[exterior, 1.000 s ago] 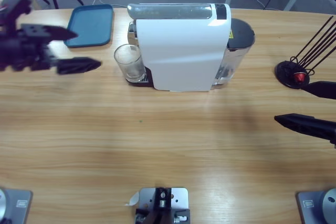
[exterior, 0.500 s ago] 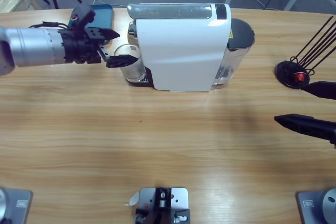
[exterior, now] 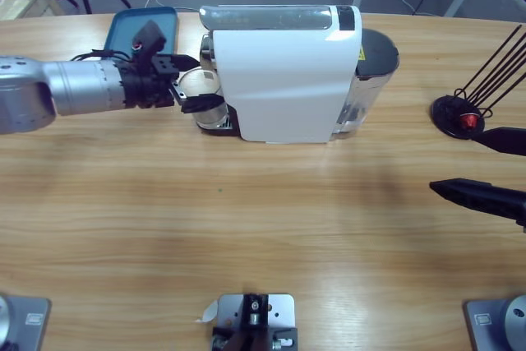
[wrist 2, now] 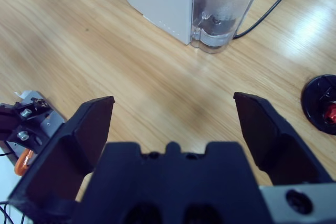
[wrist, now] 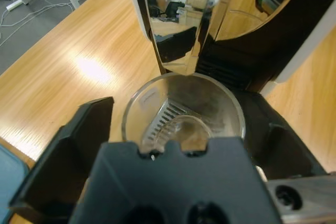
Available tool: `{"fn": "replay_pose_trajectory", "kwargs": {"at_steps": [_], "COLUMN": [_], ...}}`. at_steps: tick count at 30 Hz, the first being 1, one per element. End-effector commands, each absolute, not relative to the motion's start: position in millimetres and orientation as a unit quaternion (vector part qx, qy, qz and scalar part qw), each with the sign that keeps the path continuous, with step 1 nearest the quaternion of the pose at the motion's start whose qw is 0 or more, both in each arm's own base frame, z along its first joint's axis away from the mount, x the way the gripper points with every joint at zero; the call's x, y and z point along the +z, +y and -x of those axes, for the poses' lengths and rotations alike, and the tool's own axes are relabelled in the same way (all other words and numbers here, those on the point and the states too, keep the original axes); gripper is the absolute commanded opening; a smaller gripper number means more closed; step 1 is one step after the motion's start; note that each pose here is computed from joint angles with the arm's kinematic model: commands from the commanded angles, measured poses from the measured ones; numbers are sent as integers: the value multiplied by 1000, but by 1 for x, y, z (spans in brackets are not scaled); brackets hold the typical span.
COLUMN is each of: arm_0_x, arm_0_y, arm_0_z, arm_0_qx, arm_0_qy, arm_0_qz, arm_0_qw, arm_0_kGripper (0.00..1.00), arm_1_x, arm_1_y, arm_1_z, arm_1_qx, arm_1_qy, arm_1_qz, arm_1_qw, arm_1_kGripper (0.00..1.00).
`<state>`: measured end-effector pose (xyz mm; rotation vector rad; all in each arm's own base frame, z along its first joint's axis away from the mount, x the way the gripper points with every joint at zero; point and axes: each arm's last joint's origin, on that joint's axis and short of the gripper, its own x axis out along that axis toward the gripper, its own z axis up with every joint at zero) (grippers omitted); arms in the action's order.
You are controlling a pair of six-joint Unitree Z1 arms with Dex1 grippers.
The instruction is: Pour coffee
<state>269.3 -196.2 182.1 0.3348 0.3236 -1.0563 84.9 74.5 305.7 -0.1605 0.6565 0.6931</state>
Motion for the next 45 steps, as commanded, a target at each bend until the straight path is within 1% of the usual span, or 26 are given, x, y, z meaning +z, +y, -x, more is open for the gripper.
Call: {"fn": "replay_pose_trajectory", "kwargs": {"at_steps": [1,4,6,7,8,9,10,12,13,14,15,17,18,19,23,26,29,32,33,37,42,44,45], "arm_0_x": [159,160,173,182,193,210,223,247,254,260,263,264,259,251,219,205,200,184,183,184,184,185,185], "arm_0_y": [-186,-179,-166,-158,-148,-136,-127,-109,-100,-92,-88,-85,-85,-86,-95,-103,-113,-115,-117,-123,-133,-139,-141], "arm_0_z": [-261,-257,-254,-253,-252,-249,-246,-245,-251,-264,-276,-312,-330,-352,-414,-443,-457,-464,-465,-470,-474,-480,-481], "arm_0_qx": [-502,-492,-474,-457,-439,-413,-382,-295,-241,-179,-142,-89,-79,-71,-64,-71,-86,-90,-96,-101,-107,-110,-111], "arm_0_qy": [170,172,163,162,152,132,121,115,119,122,126,147,153,161,175,187,200,224,227,231,266,288,293], "arm_0_qz": [-153,-134,-120,-101,-91,-89,-90,-100,-106,-108,-104,-90,-83,-73,-49,-49,-40,-31,-29,-32,-40,-45,-47], "arm_0_qw": [834,843,857,869,881,897,912,943,957,970,976,981,982,982,981,979,975,970,969,967,957,950,948], "arm_0_kGripper": [140,140,140,140,140,141,145,145,146,149,149,149,149,149,163,163,164,172,176,214,214,216,272], "arm_1_x": [295,295,295,295,295,295,295,295,294,294,294,294,294,294,294,294,294,295,294,294,294,294,294], "arm_1_y": [69,68,68,68,68,68,68,69,69,69,69,70,70,70,69,68,68,68,67,68,68,68,68], "arm_1_z": [-80,-80,-80,-80,-79,-79,-80,-80,-80,-81,-81,-81,-81,-81,-81,-80,-80,-80,-80,-80,-80,-80,-80], "arm_1_qx": [321,321,320,320,320,321,321,322,322,322,322,322,322,322,322,322,321,318,317,317,316,315,315], "arm_1_qy": [318,318,317,317,316,317,318,319,319,320,321,321,321,321,319,317,318,317,317,318,318,317,317], "arm_1_qz": [89,89,89,88,88,89,89,90,91,91,92,92,92,92,91,91,91,90,90,90,90,90,89], "arm_1_qw": [888,888,888,888,889,888,888,887,887,886,886,886,886,886,887,888,888,889,889,889,889,890,890], "arm_1_kGripper": [1000,1000,1000,1000,1000,1000,1000,1000,1000,1000,1000,1000,1000,1000,1000,1000,1000,1000,1000,1000,1000,1000,1000]}}
